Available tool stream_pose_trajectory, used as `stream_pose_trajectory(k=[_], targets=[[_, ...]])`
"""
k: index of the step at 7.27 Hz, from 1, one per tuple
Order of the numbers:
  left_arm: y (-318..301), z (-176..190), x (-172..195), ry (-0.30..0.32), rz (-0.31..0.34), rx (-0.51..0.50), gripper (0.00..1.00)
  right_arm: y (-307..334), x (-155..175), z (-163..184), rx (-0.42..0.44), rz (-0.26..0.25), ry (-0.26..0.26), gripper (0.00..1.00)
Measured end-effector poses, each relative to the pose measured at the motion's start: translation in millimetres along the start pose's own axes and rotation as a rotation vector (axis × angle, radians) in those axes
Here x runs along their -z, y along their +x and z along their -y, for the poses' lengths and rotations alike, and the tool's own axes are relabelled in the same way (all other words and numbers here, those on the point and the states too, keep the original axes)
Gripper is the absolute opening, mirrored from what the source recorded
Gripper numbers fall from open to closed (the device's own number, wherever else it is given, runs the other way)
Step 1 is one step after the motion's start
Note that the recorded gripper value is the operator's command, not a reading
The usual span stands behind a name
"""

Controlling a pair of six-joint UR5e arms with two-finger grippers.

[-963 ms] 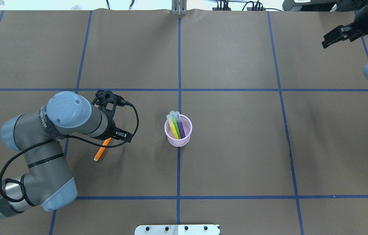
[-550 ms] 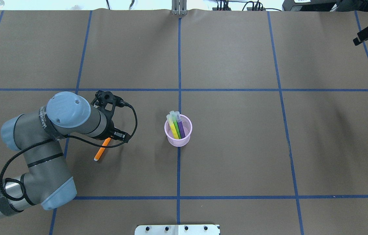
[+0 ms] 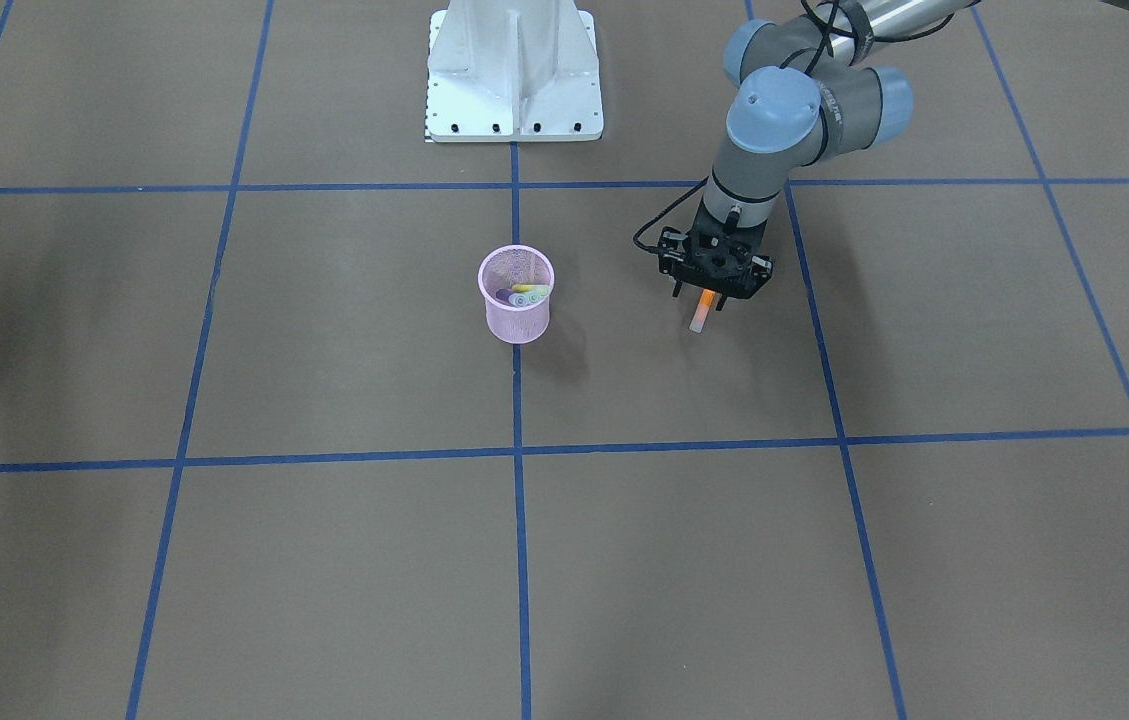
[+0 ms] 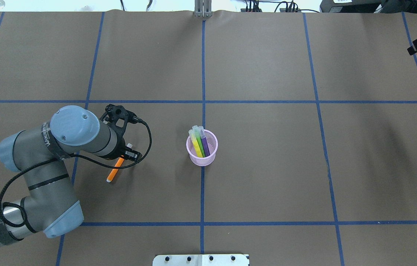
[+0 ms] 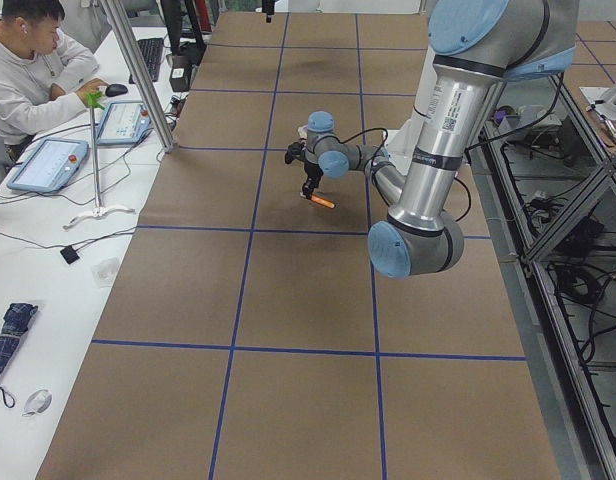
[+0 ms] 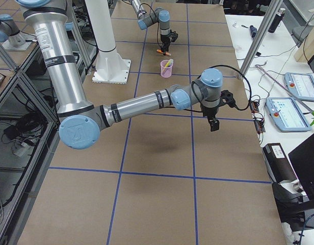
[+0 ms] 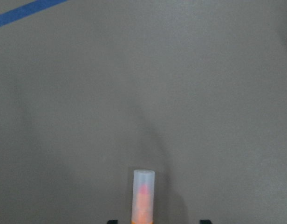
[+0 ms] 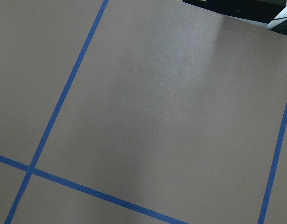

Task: Collect pens into pen holder

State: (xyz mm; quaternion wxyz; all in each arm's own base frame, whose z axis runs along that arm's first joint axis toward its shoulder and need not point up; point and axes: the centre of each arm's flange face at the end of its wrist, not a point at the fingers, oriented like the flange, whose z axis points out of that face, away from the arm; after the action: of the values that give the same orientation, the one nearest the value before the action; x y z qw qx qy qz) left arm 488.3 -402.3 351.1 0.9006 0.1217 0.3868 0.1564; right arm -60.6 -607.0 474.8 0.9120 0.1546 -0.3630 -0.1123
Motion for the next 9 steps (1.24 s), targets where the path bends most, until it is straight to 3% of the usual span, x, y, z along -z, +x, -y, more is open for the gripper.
stream_pose_trajectory(k=[4,6,7,9], targets=[[-3.8,-1.5,-6.8,-0.011,0.010,0.004,0.20,1.6,-0.7,-2.0,0.000,-0.002,0.000,1.00],[-5.5,-2.6,-7.9,-0.012,0.013,0.004,0.19,2.6,-1.4,-3.3,-0.001,-0.005,-0.001,1.00],[-5.8,-2.8,-8.1,-0.013,0.013,0.004,0.00,3.5,-2.4,-4.4,-0.002,-0.006,-0.003,1.00],[-1.8,-1.6,1.5,0.001,-0.001,0.000,0.00,4.4,-3.2,-5.7,-0.004,-0.008,-0.005,1.00]])
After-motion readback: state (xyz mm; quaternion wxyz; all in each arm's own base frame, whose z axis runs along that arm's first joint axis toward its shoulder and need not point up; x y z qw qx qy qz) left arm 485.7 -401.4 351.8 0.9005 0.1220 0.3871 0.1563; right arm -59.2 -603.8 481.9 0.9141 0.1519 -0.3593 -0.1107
